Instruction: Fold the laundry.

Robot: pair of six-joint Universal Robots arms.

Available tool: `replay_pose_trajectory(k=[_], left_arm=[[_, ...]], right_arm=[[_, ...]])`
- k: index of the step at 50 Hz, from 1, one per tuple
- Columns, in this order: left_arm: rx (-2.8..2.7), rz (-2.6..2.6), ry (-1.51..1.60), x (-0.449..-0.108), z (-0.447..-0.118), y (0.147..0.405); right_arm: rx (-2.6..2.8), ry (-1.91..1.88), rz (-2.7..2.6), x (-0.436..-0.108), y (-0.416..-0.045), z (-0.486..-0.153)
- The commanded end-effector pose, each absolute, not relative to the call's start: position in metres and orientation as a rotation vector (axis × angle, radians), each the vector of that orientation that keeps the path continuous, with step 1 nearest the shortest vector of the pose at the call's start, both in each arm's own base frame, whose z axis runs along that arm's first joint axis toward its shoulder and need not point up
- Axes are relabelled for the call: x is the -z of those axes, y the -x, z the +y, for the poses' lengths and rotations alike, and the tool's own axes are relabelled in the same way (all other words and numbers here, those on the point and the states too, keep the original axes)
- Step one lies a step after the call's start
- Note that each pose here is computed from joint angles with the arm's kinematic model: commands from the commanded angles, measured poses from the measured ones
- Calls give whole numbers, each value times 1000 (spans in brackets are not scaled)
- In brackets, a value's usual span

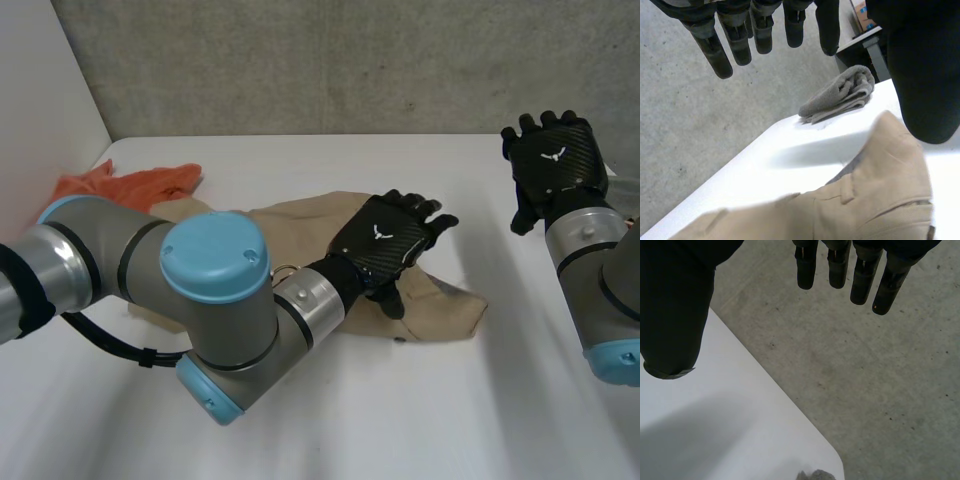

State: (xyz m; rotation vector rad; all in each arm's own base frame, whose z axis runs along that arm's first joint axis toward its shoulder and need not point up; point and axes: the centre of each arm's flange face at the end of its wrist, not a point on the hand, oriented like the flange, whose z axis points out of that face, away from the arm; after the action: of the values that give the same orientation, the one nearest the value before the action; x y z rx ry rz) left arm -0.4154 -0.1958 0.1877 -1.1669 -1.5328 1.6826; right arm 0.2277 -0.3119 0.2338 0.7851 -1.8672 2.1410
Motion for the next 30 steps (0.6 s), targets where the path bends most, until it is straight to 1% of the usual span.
replay_pose_trajectory(k=[1,4,6,8,9,12,13,16,17,19,20,22,23,24,26,30], left_arm=[[-1858,-1609,1050,-220,-233,388],[-1916,-1655,997,-232,-246,371],[-1947,-1705,963,-241,-251,354],[-1962,-1748,943,-245,-254,342],[-1973,-1797,923,-246,-258,329],[-1984,-1887,881,-246,-266,307],[-1985,-1956,848,-245,-270,292],[-1960,-2068,810,-238,-274,271],[-1930,-2145,787,-230,-277,259],[-1894,-2224,767,-221,-278,247],[-1864,-2283,747,-214,-280,237],[-1841,-2323,730,-208,-281,229],[-1831,-2344,719,-204,-282,225],[-1821,-2375,697,-200,-285,217],[-1814,-2399,679,-198,-288,211],[-1810,-2425,648,-194,-294,202]], right_arm=[[-2130,-800,-1876,-236,-228,-314],[-2115,-849,-1911,-235,-230,-310],[-2106,-902,-1939,-233,-232,-307],[-2086,-993,-1990,-230,-237,-301],[-2078,-1028,-2011,-228,-239,-299],[-2052,-1147,-2091,-227,-246,-288],[-2043,-1167,-2110,-226,-248,-286],[-2009,-1229,-2196,-229,-255,-278],[-2001,-1238,-2221,-230,-256,-276],[-1971,-1259,-2305,-228,-264,-277],[-1956,-1267,-2340,-226,-268,-277],[-1937,-1279,-2395,-222,-275,-280],[-1933,-1300,-2430,-221,-285,-283],[-1929,-1311,-2445,-220,-290,-283],[-1921,-1324,-2464,-220,-298,-287],[-1866,-1340,-2508,-208,-312,-302]])
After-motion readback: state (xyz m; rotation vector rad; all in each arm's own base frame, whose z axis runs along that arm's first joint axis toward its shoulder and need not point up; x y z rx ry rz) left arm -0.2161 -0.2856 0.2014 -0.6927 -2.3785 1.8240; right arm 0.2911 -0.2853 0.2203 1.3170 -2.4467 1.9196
